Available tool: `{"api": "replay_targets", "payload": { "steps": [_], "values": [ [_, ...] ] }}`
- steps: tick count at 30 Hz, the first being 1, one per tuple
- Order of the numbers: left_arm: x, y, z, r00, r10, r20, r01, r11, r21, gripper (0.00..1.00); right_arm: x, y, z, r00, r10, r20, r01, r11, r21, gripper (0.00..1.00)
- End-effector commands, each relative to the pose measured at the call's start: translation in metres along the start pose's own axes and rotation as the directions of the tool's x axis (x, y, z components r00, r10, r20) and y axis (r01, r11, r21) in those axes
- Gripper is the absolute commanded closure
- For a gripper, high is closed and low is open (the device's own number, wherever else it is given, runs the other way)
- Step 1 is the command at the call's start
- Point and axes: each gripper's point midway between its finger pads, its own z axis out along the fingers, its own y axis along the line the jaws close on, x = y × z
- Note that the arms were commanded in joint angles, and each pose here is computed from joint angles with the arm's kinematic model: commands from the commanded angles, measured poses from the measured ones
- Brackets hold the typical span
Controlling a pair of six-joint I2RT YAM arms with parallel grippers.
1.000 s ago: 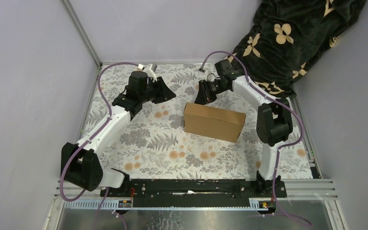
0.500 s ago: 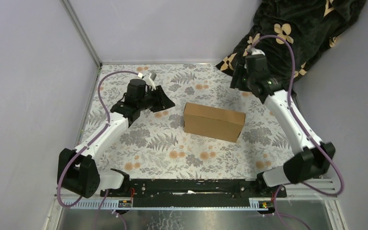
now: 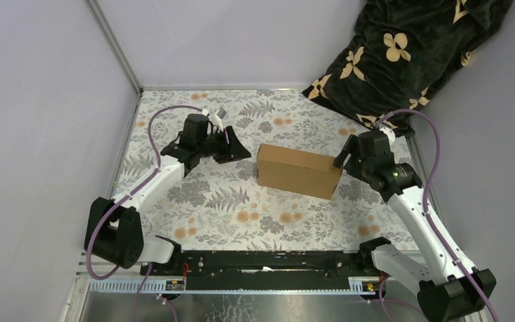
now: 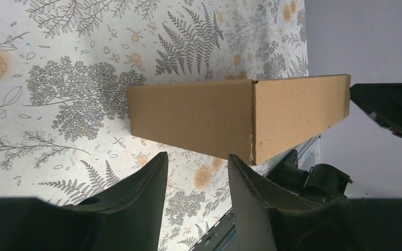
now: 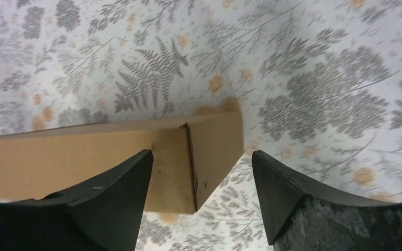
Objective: Fold the paper box
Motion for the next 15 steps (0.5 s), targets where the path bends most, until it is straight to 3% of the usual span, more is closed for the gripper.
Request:
{"api": "replay_targets", "payload": {
  "steps": [1, 15],
  "values": [
    [-0.008, -0.026, -0.006, 0.999, 0.03, 0.027, -0.032, 0.994, 0.106, 0.48, 0.003, 0.026, -0.007, 0.985, 0.174, -0.011, -0.174, 0.973, -0.149, 0.23],
    [-0.011, -0.04, 0.009, 1.0, 0.005, 0.02, -0.008, 0.985, 0.174, 0.48, 0.015, 0.061, 0.017, 0.977, 0.176, -0.123, -0.203, 0.944, -0.262, 0.24]
  ]
}}
